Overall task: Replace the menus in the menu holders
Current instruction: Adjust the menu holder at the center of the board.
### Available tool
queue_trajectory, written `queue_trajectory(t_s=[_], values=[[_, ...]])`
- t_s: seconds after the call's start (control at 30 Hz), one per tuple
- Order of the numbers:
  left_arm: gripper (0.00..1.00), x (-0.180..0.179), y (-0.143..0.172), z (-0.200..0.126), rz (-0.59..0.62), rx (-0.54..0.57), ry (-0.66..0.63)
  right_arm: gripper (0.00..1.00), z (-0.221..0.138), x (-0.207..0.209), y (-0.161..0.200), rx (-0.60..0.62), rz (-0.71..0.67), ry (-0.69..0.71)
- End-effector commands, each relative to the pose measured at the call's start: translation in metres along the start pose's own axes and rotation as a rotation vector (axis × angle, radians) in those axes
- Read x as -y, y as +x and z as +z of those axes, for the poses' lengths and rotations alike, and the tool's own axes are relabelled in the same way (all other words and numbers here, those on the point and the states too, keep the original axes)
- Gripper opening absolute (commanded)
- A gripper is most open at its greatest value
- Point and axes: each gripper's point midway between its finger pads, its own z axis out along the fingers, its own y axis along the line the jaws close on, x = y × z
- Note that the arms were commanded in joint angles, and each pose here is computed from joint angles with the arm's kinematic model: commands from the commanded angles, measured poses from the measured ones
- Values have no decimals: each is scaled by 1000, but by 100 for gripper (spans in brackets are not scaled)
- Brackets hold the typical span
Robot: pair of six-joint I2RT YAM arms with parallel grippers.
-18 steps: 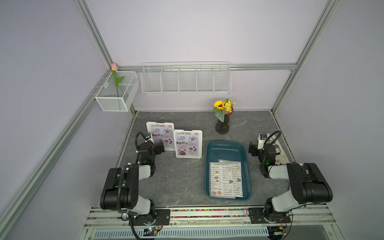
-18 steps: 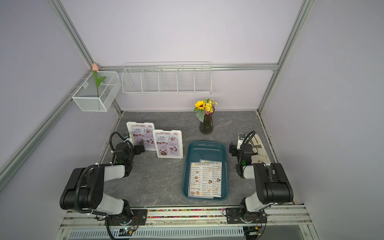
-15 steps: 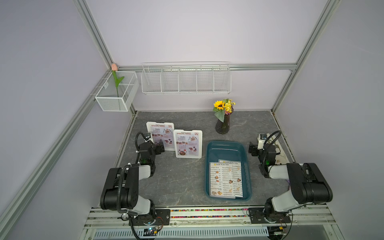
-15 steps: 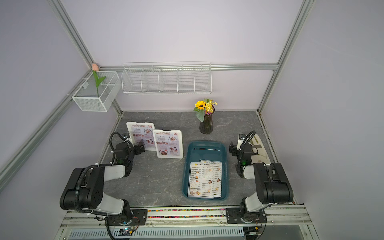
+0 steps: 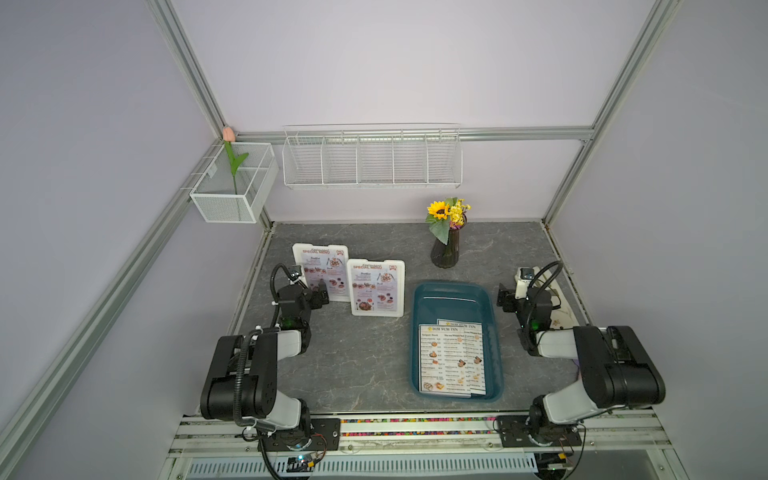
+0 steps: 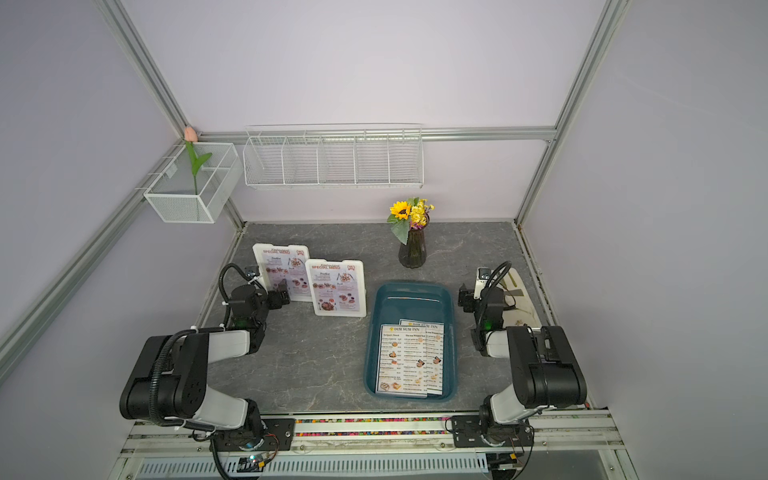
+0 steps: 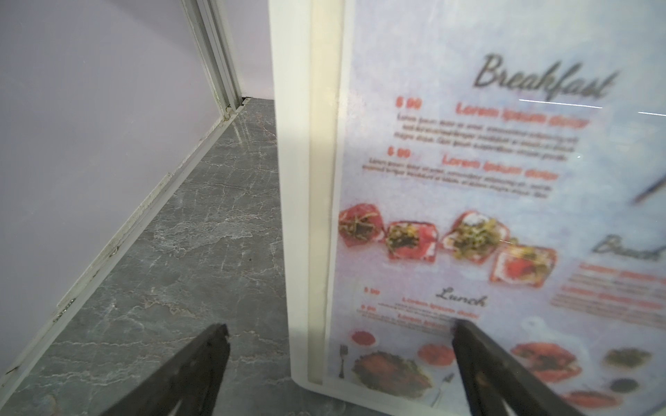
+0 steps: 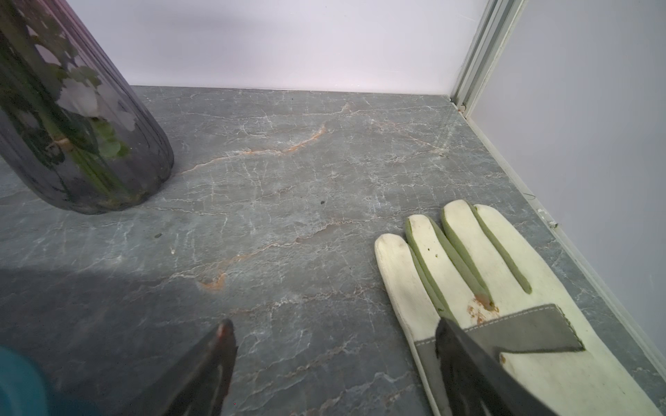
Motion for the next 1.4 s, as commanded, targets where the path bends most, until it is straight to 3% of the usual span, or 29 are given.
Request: queue_trajectory(t_s=[0.0,0.27,0.37,0.43,0.53,0.67,0.77,0.9,1.07,1.3,1.37], values=[[99,-4,-11,4,-19,27,-19,89,3,2,-9,28,-11,9],[99,-5,-11,4,-19,29,-24,89,2,3,-9,30,-10,10],[99,-24,-27,1,-66,66,-134,89,2,3,-13,21,-10,8],[99,-36,-35,-2,-97,-18,-217,89,3,2,-21,-19,-16,2],[99,-42,-59,-10,-81,-52,-257,89,4,-9,-43,-94,-46,-63],[99,-50,-92,-28,-100,-62,-305,89,-14,-28,-92,-33,-54,-161],[99,-54,-100,-36,-168,-98,-337,89,-28,-44,-116,-17,-37,-240],[99,-36,-105,-46,-233,-180,-240,89,-53,-99,-141,10,-31,-441],[99,-20,-92,-78,-338,-225,-191,89,-88,-195,-146,-10,-122,-699],[100,20,-52,-116,-321,-331,-129,90,-141,-295,-107,-57,-254,-1014],[99,30,-36,-120,-327,-370,-103,90,-142,-311,-94,-77,-279,-1043]])
